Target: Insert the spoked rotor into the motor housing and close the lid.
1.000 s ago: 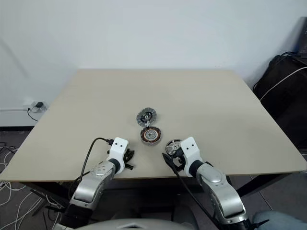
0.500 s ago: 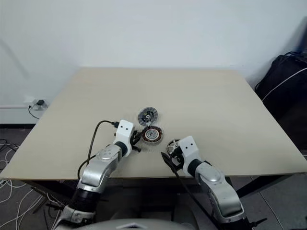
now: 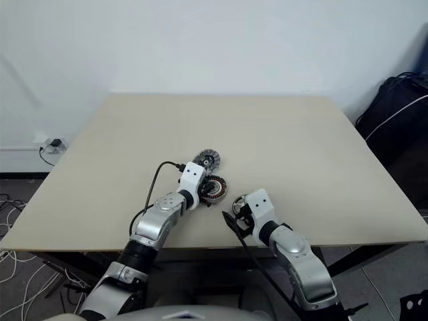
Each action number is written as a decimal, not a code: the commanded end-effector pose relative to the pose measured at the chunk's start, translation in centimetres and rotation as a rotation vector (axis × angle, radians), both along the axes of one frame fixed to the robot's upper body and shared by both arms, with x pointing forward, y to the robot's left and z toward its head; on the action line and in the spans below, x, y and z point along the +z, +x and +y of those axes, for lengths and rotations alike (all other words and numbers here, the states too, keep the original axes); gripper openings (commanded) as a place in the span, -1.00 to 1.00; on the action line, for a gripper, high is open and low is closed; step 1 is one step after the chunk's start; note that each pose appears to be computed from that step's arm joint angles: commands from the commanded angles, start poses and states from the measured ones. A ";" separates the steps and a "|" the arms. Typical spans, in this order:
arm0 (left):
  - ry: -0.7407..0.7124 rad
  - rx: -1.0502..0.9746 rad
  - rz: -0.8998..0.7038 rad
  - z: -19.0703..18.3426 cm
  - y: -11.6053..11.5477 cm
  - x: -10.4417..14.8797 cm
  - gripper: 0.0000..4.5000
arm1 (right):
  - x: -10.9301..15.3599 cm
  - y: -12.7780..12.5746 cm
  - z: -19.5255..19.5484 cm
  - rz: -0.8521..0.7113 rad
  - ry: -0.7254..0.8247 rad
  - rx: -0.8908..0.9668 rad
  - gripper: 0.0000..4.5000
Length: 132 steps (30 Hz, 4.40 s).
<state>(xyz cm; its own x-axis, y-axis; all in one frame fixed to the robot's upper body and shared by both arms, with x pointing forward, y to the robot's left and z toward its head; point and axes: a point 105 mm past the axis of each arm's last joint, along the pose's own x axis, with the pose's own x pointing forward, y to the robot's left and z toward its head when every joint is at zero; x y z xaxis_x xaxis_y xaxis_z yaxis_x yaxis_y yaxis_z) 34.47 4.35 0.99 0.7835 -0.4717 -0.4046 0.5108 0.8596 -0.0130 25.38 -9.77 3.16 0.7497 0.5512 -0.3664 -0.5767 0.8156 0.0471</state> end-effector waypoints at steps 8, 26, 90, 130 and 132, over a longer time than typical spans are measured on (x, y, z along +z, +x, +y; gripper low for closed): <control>-0.017 -0.023 -0.019 -0.9 0.8 0.4 -0.55 | 1.4 0.6 0.3 -0.066 0.018 0.004 1.00; -0.106 -0.016 -0.102 0.3 -1.0 3.3 -0.52 | 1.3 0.6 0.4 -0.061 0.023 0.013 1.00; -0.037 0.067 -0.066 4.0 -9.5 -0.7 -1.00 | -0.9 9.4 9.0 0.078 -0.114 0.093 -1.00; -0.037 0.057 -0.058 3.6 -9.4 -0.6 -1.00 | 0.5 10.2 9.0 0.012 -0.053 0.085 -1.00; -0.037 0.057 -0.058 3.6 -9.4 -0.6 -1.00 | 0.4 10.2 9.0 0.013 -0.056 0.085 -1.00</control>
